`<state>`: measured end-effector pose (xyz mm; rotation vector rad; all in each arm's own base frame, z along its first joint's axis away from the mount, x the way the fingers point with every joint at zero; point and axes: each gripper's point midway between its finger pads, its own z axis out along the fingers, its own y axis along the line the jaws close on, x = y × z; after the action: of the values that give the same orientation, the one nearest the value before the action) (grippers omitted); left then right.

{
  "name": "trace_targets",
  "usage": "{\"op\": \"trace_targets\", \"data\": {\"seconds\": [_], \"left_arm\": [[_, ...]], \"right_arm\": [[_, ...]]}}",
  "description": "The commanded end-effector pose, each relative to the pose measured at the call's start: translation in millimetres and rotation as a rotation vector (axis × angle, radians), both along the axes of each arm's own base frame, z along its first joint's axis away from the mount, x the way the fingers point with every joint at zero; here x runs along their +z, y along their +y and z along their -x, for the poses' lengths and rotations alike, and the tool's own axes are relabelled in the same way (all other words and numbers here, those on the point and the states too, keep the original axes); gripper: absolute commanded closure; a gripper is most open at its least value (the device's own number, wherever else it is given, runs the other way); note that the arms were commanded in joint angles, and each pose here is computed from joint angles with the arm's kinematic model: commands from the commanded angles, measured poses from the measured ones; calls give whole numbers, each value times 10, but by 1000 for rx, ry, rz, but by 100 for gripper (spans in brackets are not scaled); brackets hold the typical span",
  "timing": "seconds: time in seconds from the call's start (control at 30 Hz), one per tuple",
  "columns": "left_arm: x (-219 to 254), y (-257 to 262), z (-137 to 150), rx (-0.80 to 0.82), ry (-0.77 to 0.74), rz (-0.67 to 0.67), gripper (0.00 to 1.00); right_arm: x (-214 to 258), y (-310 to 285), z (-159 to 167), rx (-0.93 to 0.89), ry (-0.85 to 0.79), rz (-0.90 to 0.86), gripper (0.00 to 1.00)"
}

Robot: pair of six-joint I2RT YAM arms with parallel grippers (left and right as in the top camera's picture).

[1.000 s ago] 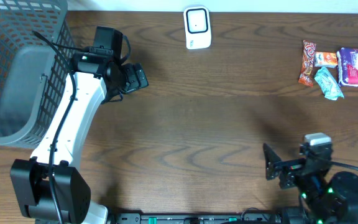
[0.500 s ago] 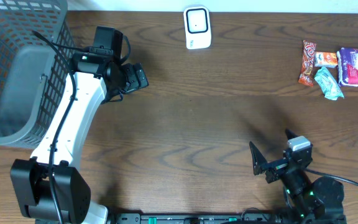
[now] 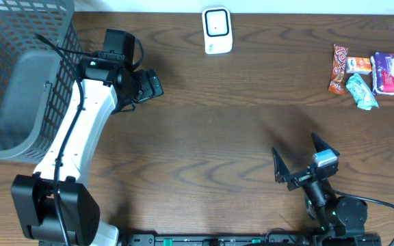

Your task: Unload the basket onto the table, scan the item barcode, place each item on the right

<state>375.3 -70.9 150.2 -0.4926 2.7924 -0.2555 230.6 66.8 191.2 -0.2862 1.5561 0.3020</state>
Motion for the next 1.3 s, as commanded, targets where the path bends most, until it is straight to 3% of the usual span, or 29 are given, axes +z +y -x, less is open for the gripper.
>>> {"op": "trace_targets", "data": {"seconds": [0.0, 0.4, 0.7, 1.07, 1.27], "left_arm": [[24, 22, -18, 7, -7, -10, 2], [25, 22, -19, 6, -8, -10, 2], [24, 22, -18, 6, -7, -10, 2], [25, 22, -19, 7, -8, -10, 2], [25, 22, -19, 6, -8, -10, 2]], "right_arm": [[-72, -12, -24, -10, -4, 3, 1], [-57, -109, -81, -70, -44, -15, 1], [-316, -221, -109, -140, 73, -36, 1], [-345, -433, -144, -267, 97, -92, 1], [-349, -447, -145, -273, 82, -26, 1]]}}
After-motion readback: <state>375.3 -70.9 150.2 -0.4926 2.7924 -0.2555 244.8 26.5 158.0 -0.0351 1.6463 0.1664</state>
